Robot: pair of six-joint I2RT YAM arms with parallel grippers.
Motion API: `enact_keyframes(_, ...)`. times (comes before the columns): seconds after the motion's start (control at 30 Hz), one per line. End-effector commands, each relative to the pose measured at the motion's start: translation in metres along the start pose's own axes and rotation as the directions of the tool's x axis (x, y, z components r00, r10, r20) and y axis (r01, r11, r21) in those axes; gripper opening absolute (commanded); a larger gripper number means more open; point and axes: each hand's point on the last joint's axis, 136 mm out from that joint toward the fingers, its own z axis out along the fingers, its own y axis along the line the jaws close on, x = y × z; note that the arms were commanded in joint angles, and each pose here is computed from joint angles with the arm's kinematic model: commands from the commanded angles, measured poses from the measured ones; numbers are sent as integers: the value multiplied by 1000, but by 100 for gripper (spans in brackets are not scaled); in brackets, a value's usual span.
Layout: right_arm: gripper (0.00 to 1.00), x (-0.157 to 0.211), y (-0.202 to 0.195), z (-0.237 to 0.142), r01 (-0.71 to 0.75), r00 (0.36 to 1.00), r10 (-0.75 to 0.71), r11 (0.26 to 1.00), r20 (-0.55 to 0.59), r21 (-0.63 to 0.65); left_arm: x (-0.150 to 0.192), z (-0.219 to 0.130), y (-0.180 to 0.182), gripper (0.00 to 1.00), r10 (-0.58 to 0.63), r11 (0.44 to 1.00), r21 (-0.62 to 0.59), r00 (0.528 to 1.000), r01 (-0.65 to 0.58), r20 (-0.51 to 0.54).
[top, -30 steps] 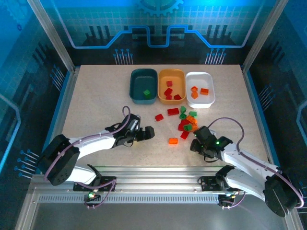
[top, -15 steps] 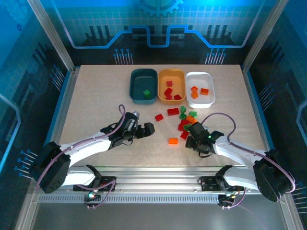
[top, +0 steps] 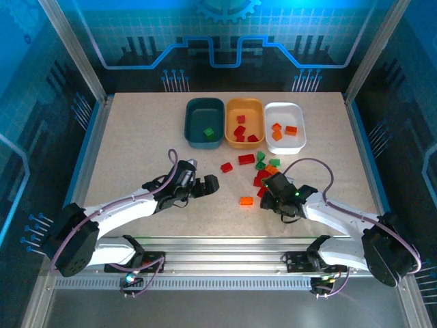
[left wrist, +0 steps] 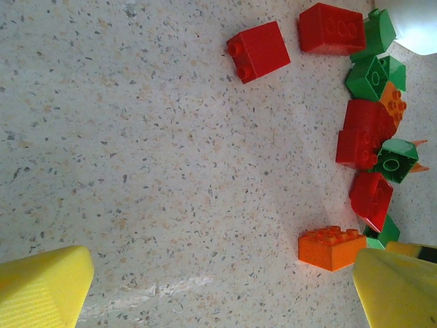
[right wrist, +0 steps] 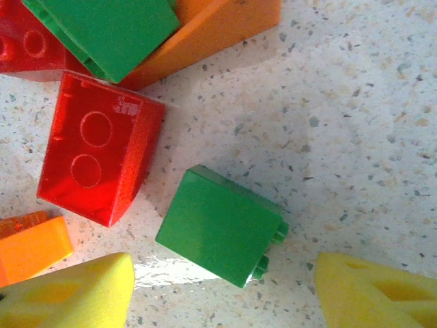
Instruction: Sort the legos into containers by color
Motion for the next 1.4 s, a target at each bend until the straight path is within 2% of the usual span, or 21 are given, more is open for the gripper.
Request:
enact_keyframes(0.0,71,-5,2,3,-25,1000,25,999,6,25,-9,-5,-9,99,40,999,9,999,-40,26)
enact_keyframes(0.47,65,-13,7,21,-32,999,30,998,34,49,-11,-7,-5,99,44,999,-15,999,-43,32)
enact_keyframes(0.63,65,-21,-2,13,-34,997,29,997,68,76,-14,-8,-7,99,57,998,-30,998,-56,29)
enact_keyframes(0.9,65,-16,-32,3,-61,997,56,993,50,98,-18,-4,-14,99,56,998,-17,998,-56,34)
enact_keyframes(1.07,65,-17,-38,-2,-88,995,85,994,47,62,-16,0,-17,99,55,998,-8,998,-55,18)
enact_keyframes(1.27,67,-26,-4,-3,-57,997,62,993,44,-101,-18,-4,-17,99,62,998,-8,998,-62,29)
enact_keyframes(1.37,67,-33,-8,-10,14,999,-12,999,45,-33,-18,-6,-18,99,63,998,-5,998,-63,31)
